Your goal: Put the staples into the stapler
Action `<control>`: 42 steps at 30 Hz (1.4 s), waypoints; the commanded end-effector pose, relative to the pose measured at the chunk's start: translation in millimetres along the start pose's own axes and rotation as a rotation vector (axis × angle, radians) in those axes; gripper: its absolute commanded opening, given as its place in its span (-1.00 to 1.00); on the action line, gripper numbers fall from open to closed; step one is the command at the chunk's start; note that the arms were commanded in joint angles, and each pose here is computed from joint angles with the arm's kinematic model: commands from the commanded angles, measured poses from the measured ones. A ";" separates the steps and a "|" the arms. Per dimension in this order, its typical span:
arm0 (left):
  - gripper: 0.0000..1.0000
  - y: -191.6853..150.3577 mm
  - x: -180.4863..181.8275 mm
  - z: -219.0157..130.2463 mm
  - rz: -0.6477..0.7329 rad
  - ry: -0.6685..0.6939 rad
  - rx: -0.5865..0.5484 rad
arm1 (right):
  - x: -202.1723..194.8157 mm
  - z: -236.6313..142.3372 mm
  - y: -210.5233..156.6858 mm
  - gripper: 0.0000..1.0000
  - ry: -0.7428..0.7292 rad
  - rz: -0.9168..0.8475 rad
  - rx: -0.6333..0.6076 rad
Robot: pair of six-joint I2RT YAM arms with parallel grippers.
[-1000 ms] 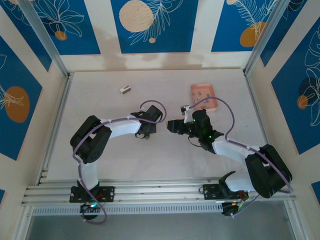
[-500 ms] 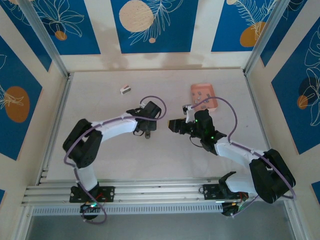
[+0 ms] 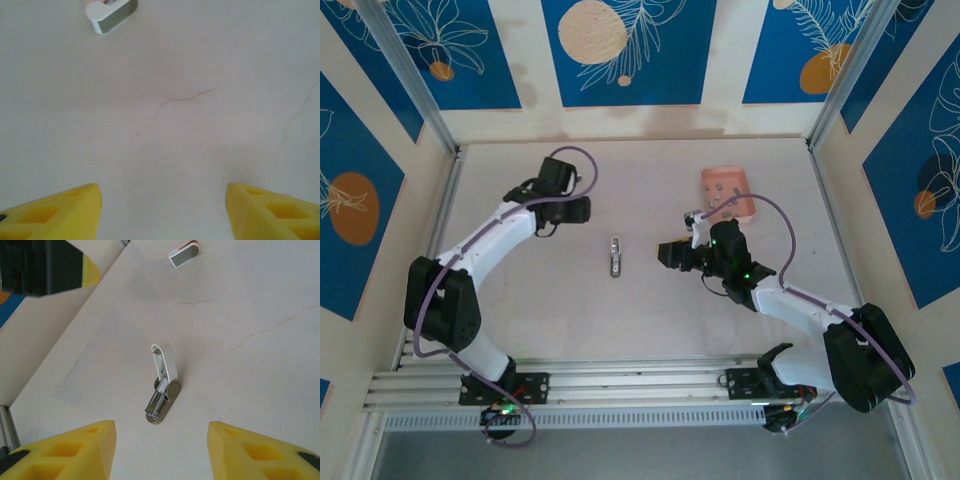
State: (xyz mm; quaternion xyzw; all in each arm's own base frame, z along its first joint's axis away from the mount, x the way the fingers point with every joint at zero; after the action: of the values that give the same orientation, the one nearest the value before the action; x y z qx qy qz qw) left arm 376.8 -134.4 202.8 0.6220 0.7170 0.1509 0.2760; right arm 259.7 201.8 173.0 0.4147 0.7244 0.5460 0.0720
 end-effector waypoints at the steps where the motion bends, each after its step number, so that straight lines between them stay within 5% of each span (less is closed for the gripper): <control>1: 0.36 20.8 1.4 6.0 0.099 -0.061 0.030 | 10.2 0.5 8.6 0.02 0.042 -0.061 -0.019; 23: 0.54 115.2 49.1 170.6 0.253 -0.042 0.117 | 31.8 55.3 17.1 0.10 0.192 -0.175 0.042; 28: 0.55 107.1 41.3 190.9 0.290 -0.128 0.171 | 32.0 64.4 19.2 0.11 0.205 -0.158 0.051; 42: 0.34 104.8 50.2 207.1 0.289 -0.071 0.202 | 37.7 78.5 20.2 0.16 0.227 -0.143 0.062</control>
State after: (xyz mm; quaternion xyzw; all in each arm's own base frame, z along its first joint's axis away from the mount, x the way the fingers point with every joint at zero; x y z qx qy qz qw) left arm 581.3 -97.0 87.8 0.7405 0.6238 0.1041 0.2272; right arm 286.0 277.5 161.5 0.3120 0.7783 0.5446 0.0182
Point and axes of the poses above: each hand's point on the last joint's axis, 136 mm out from that joint toward the fingers, its own z axis out along the fingers, its own x axis along the line the jaws close on, y = z × x, the point moved 5 cm from there along -z, back along the fingers, and after that the axes turned 13 degrees about -z, right-handed, at the moved point
